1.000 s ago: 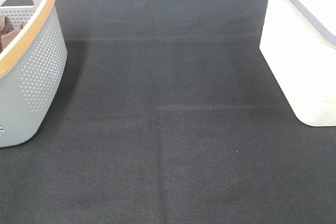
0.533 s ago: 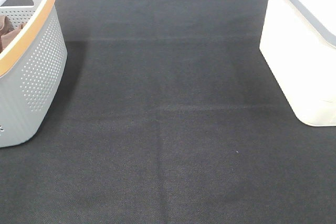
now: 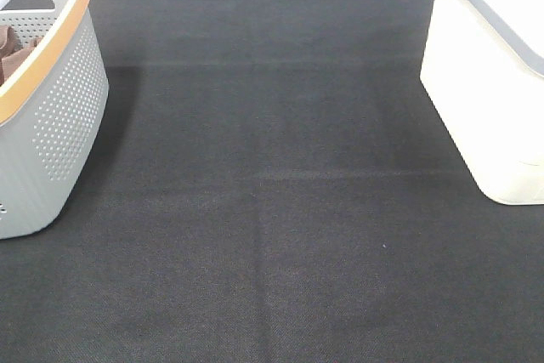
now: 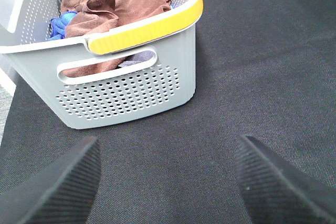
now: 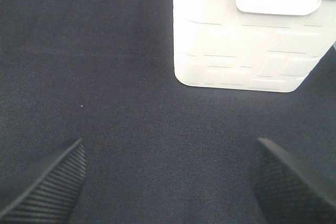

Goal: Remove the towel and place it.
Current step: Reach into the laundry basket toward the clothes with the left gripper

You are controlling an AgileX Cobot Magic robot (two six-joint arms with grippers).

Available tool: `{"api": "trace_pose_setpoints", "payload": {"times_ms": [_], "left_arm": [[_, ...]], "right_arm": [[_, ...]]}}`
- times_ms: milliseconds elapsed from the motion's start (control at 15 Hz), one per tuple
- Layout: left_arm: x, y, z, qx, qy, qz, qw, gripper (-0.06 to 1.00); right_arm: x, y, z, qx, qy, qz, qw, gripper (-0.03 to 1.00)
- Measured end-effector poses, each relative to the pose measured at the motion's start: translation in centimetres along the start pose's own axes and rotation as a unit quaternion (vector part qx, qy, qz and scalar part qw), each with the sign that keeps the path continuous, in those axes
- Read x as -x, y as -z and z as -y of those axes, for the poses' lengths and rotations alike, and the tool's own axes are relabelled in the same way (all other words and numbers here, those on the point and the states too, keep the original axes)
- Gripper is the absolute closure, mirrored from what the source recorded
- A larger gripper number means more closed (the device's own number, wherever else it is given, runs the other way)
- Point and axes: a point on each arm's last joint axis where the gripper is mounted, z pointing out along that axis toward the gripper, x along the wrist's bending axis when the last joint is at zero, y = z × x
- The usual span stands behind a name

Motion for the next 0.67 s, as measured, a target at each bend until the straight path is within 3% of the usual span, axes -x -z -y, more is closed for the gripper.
{"api": "trace_pose_setpoints", "payload": {"times_ms": [667], "left_arm": [[0.0, 0.0, 0.0, 0.0, 0.0, 0.0, 1.0, 0.25]], "right_arm": [[0.0, 0.0, 0.0, 0.0, 0.0, 0.0, 1.0, 0.16]]}}
